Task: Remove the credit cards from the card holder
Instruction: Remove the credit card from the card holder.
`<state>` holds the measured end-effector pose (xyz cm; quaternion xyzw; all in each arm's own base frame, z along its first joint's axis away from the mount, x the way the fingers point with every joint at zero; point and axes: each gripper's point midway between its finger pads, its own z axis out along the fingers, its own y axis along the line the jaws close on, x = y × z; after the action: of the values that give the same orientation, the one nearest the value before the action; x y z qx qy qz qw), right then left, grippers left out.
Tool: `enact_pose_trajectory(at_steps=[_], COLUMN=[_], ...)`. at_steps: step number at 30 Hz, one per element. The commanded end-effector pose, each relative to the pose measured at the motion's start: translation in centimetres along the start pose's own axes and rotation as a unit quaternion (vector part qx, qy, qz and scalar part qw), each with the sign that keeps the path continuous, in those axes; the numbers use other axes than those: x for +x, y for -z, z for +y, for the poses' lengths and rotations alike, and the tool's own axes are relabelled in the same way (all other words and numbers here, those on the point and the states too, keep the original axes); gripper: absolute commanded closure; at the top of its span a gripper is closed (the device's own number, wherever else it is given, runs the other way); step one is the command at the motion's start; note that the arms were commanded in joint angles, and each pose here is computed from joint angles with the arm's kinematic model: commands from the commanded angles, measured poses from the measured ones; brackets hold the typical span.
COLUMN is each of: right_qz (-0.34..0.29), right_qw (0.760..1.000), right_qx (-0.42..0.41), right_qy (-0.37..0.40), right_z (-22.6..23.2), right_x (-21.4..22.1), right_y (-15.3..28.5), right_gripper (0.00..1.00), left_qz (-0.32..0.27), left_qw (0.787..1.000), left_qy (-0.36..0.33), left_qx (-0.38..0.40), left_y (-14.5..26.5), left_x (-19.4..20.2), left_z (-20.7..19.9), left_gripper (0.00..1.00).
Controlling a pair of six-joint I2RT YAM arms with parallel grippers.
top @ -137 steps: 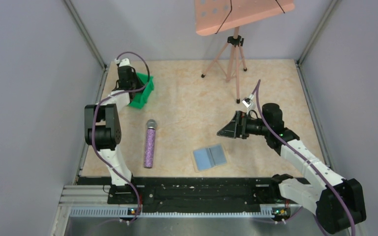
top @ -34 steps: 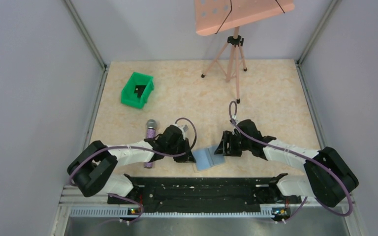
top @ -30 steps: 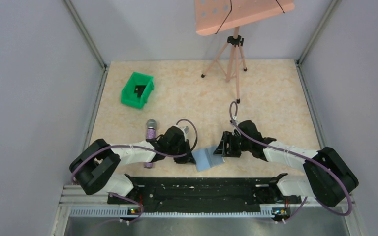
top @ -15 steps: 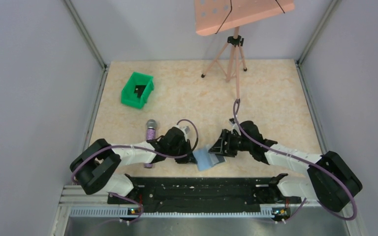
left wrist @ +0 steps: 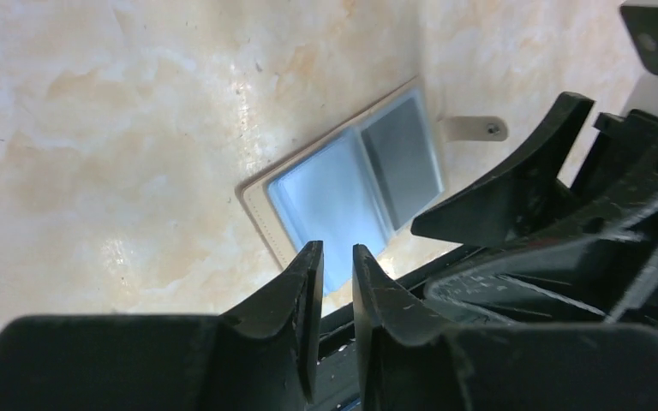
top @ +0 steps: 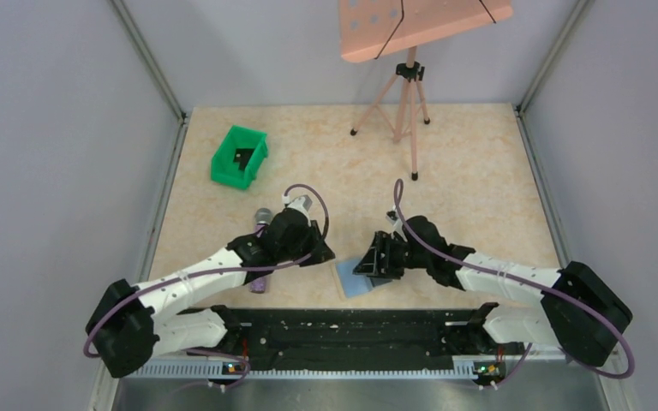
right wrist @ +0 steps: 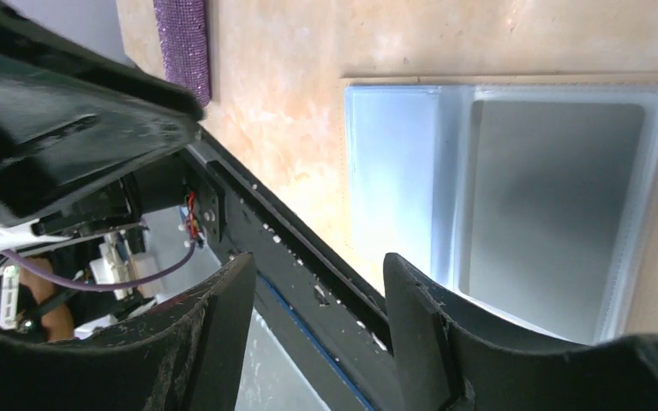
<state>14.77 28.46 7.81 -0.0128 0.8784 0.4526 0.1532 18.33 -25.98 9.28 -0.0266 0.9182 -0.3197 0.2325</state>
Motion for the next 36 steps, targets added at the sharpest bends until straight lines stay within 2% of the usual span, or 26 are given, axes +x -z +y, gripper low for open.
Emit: enact_pose_trajectory(at_steps=[1,7,14,23,36], right_qz=[-0.036,-0.045,-0.051,-0.044,-0.022], right_qw=[0.998,0.988,0.984,0.983,0.987], right_qx=[0.016,0.116,0.152,0.161,0.147], right_qy=[0.049,0.086,0.082,0.081,0.064], right_z=[1.4,-1.4,-4.0,-5.8,-6.9], right_x=[-2.1,-3.5,-4.7,-5.4,-4.2], right_y=[0.9,2.1,2.5,2.2,0.9], right_gripper=[0.43,0.39,0.37,0.37,0.38], left_qz=[-0.044,-0.025,0.027,0.067,0.084], left_qw=[0.999,0.998,0.996,0.996,0.996], left_qy=[-0.006,0.000,0.018,0.029,0.025], left_qx=[-0.011,0.059,0.083,0.041,0.012], left_y=[2.0,0.9,-2.0,-4.3,-4.7], left_x=[-2.1,-0.7,1.6,4.0,5.0], left_z=[-0.5,-1.9,-1.8,1.2,2.7], left_gripper=[0.75,0.75,0.79,0.83,0.85])
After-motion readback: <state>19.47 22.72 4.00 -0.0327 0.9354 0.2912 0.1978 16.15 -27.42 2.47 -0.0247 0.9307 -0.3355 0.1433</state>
